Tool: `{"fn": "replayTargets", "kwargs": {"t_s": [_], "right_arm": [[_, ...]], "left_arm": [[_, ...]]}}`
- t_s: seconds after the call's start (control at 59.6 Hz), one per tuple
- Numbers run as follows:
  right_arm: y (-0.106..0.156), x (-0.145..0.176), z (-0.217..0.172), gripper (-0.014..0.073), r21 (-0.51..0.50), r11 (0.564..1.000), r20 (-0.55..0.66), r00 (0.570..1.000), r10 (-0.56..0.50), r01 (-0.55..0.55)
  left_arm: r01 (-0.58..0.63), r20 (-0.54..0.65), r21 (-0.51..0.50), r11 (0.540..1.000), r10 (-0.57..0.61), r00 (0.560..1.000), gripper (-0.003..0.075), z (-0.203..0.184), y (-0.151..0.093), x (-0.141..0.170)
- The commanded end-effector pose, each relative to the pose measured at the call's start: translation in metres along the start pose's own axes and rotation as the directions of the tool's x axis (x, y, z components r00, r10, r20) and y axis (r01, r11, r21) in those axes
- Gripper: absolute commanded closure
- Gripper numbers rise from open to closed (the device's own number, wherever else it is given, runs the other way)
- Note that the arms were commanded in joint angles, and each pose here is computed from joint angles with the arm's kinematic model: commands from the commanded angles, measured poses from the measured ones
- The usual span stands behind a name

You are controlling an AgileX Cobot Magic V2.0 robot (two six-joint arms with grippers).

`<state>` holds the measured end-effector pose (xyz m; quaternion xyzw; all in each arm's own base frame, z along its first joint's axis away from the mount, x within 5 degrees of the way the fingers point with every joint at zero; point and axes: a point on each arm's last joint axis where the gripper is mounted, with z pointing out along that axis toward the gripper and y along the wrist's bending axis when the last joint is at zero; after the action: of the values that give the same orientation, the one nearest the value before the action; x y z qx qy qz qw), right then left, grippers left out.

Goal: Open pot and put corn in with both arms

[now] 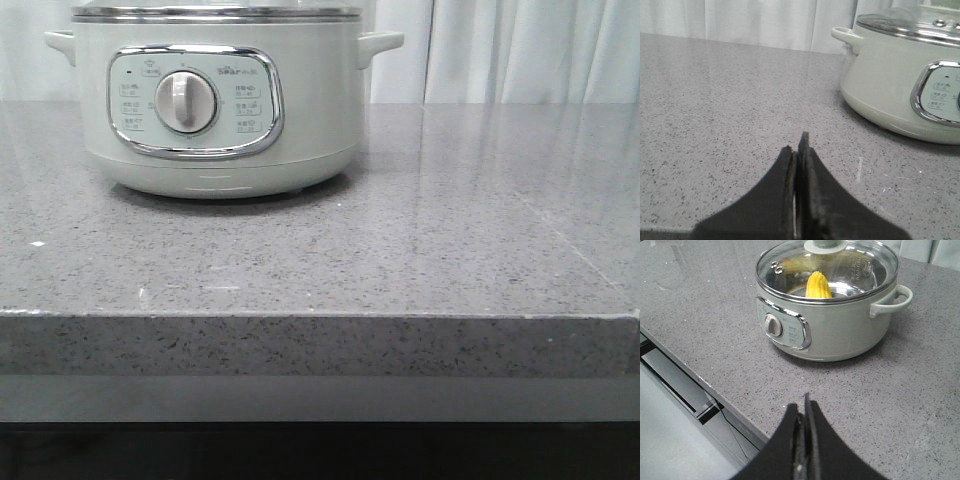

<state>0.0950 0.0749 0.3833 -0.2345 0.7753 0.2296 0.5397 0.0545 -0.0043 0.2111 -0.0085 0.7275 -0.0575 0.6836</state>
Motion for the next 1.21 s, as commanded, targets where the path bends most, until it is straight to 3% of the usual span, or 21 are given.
{"fn": "replayTargets", "kwargs": {"t_s": [0.0,0.117,1.191], "right_arm": [[0.0,-0.014,-0.005,0.0662,0.004,1.0,0.097,0.995,-0.006,0.005],[0.0,-0.014,-0.005,0.0662,0.004,1.0,0.097,0.995,-0.006,0.005],[0.0,-0.014,-0.005,0.0662,0.004,1.0,0.097,0.995,-0.006,0.005]], "left_arm": [[0.019,0.141,0.005,1.0,-0.02,0.99,0.0741,-0.002,0.0,-0.01],[0.019,0.182,0.005,1.0,-0.02,0.983,0.0741,0.0,0.001,-0.001],[0.019,0.177,0.007,1.0,-0.02,0.984,0.0741,0.0,0.001,-0.002]]}}
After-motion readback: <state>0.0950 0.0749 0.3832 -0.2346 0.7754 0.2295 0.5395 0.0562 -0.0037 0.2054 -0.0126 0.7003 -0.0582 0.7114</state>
